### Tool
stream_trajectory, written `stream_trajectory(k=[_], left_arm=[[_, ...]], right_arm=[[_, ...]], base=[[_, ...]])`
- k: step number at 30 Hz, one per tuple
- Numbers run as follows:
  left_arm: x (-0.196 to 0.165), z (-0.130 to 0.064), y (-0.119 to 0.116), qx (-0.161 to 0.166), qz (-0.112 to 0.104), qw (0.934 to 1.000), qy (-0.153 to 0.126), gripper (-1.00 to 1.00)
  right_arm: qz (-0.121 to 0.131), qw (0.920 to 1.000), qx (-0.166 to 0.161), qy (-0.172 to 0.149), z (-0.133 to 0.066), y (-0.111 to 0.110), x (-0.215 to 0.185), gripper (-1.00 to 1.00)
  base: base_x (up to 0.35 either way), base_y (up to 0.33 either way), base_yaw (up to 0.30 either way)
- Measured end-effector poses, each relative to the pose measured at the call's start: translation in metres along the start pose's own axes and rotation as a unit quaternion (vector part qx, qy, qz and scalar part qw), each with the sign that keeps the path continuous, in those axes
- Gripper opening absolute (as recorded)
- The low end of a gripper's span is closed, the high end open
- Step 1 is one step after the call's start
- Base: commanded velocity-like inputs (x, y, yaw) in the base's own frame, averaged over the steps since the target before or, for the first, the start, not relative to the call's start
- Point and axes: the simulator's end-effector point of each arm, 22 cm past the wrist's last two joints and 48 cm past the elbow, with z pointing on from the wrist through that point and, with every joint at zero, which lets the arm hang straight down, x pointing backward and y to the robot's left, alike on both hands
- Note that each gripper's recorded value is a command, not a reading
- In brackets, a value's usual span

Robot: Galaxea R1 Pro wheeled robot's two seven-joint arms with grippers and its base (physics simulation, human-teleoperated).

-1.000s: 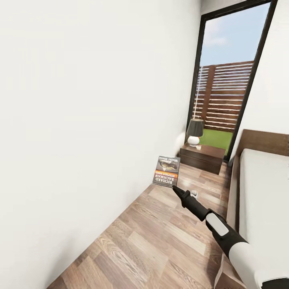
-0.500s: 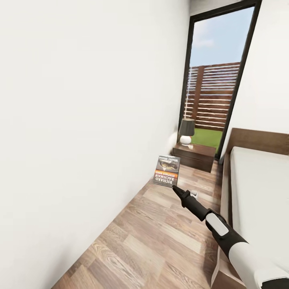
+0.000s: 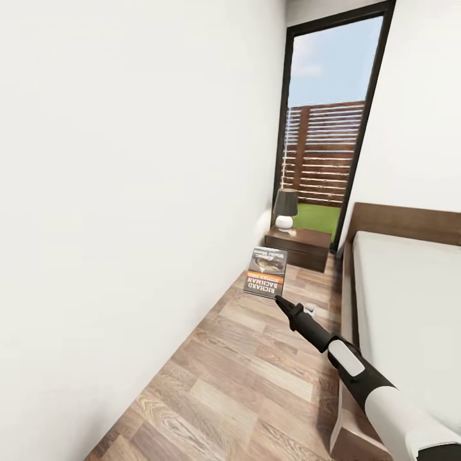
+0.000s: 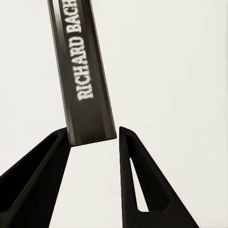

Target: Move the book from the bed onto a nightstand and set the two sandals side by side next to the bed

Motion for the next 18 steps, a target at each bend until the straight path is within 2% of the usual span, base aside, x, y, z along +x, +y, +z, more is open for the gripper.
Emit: stream_trajectory(k=[18], left_arm=[[0.0005, 0.0003, -0.0007, 0.000, 0.000, 1.0000, 0.000, 1.00]], right_arm=[[0.001, 1.0000, -0.001, -0.001, 0.0000, 0.0003, -0.0005, -1.00]], base=[[0.017, 0.014, -0.129]])
